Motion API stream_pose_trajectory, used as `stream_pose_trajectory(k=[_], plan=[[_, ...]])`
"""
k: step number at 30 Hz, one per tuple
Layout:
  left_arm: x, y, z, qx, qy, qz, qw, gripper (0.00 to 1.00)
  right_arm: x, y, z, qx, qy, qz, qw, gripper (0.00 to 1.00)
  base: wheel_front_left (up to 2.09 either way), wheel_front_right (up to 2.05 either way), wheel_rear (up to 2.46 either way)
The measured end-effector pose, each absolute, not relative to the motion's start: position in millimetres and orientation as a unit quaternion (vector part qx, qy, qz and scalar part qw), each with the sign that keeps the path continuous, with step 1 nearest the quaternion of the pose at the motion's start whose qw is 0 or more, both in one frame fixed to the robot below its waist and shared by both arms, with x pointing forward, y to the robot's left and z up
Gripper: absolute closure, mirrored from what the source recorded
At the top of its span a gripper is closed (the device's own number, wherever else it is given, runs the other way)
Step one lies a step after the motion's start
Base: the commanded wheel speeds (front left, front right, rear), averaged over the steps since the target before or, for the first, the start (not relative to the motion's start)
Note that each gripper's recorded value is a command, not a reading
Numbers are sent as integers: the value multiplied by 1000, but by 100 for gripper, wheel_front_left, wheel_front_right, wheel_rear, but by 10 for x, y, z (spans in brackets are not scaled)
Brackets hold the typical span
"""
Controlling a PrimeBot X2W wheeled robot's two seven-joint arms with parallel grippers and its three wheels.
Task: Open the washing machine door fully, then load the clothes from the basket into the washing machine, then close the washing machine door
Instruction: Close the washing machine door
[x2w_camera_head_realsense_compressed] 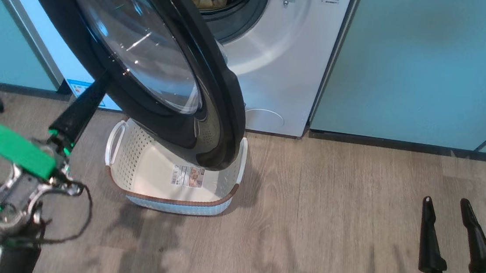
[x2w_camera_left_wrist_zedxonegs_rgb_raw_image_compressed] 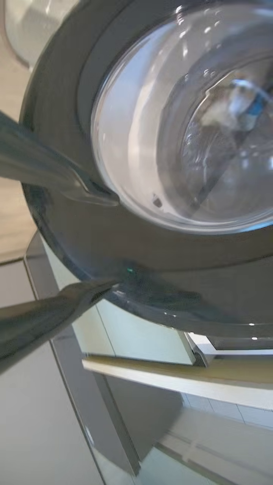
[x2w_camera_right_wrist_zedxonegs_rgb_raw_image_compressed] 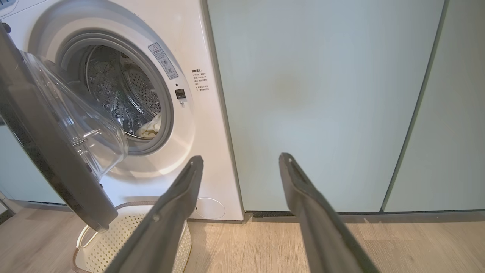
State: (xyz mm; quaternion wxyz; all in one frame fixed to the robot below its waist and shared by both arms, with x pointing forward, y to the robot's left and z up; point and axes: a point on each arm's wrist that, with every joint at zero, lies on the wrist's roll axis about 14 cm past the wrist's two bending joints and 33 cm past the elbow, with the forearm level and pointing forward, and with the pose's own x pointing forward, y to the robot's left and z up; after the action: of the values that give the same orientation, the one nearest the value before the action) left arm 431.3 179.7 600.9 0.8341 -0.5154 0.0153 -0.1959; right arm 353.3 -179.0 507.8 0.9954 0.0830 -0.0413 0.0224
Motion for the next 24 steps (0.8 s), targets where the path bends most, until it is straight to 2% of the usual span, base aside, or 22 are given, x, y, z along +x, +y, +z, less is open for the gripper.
stream_pose_trajectory(k=[4, 10, 11, 18, 24], plan=[[4250, 1953, 5862, -408, -15, -132, 903, 0, 3542, -1769, 5082, 84, -42, 26, 995, 0, 0, 0, 0], [4073, 2031, 5753, -245, -69, -86, 963, 0, 3546, -1741, 5095, 84, -44, 30, 995, 0, 0, 0, 0], [4073, 2031, 5753, -245, -69, -86, 963, 0, 3546, -1741, 5095, 84, -44, 30, 995, 0, 0, 0, 0], [3881, 1993, 5545, -89, -76, -44, 992, 0, 3547, -1707, 5115, 81, -46, 36, 995, 0, 0, 0, 0], [3766, 1904, 5430, -18, -68, -37, 997, 0, 3537, -1701, 5130, 81, -48, 37, 995, 0, 0, 0, 0]])
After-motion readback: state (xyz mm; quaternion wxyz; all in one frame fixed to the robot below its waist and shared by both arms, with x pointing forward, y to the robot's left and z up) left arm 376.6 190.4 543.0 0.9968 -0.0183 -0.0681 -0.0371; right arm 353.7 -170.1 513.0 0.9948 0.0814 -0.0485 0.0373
